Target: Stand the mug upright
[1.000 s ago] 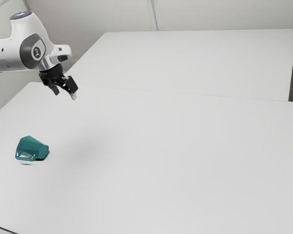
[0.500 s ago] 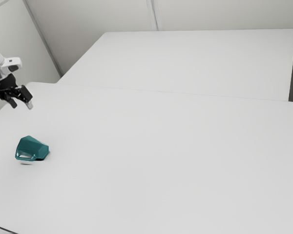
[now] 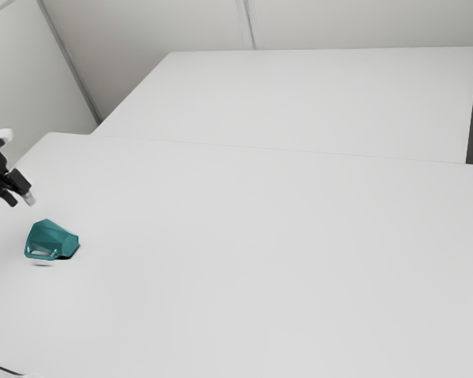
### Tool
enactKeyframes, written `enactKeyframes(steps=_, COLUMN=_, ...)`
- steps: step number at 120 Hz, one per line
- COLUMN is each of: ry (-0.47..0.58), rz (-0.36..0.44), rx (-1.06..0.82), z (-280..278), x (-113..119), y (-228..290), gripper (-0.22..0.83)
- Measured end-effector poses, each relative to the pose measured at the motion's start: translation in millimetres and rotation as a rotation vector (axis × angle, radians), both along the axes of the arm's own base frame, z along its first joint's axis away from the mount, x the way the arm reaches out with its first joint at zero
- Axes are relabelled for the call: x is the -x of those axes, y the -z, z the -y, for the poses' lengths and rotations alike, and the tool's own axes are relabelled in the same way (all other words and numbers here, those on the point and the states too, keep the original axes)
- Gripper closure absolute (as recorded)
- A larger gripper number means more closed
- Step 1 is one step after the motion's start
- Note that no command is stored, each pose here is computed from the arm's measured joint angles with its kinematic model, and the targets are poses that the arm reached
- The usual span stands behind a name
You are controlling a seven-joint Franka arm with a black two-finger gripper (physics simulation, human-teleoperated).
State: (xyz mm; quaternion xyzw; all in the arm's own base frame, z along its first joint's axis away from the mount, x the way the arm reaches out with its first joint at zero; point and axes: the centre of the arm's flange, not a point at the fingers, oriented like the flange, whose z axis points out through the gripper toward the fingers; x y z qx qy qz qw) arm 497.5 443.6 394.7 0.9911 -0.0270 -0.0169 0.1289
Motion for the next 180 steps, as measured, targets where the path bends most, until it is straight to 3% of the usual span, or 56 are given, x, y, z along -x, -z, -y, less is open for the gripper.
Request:
enactKeyframes(steps=28, ry=0.008, rz=0.036, rx=0.188, z=-25.4, x=2.8, y=46.3, gripper=0.00)
enactKeyframes(steps=80, ry=-0.009, rz=0.098, rx=0.504, z=-24.5, x=16.2, y=101.6, gripper=0.01)
enactKeyframes(steps=92, ry=-0.019, rz=0.099, rx=0.546, z=-20.4, x=16.6, y=110.6, gripper=0.12)
enactKeyframes(steps=122, ry=-0.048, rz=0.108, rx=0.603, z=-23.3, x=25.5, y=112.2, gripper=0.53)
enactKeyframes(steps=148, ry=-0.051, rz=0.117, rx=0.620, z=-20.9, x=23.6, y=110.9, gripper=0.66)
enactKeyframes(steps=180, ry=-0.056, rz=0.125, rx=0.629, z=-17.3, x=20.7, y=109.6, gripper=0.73)
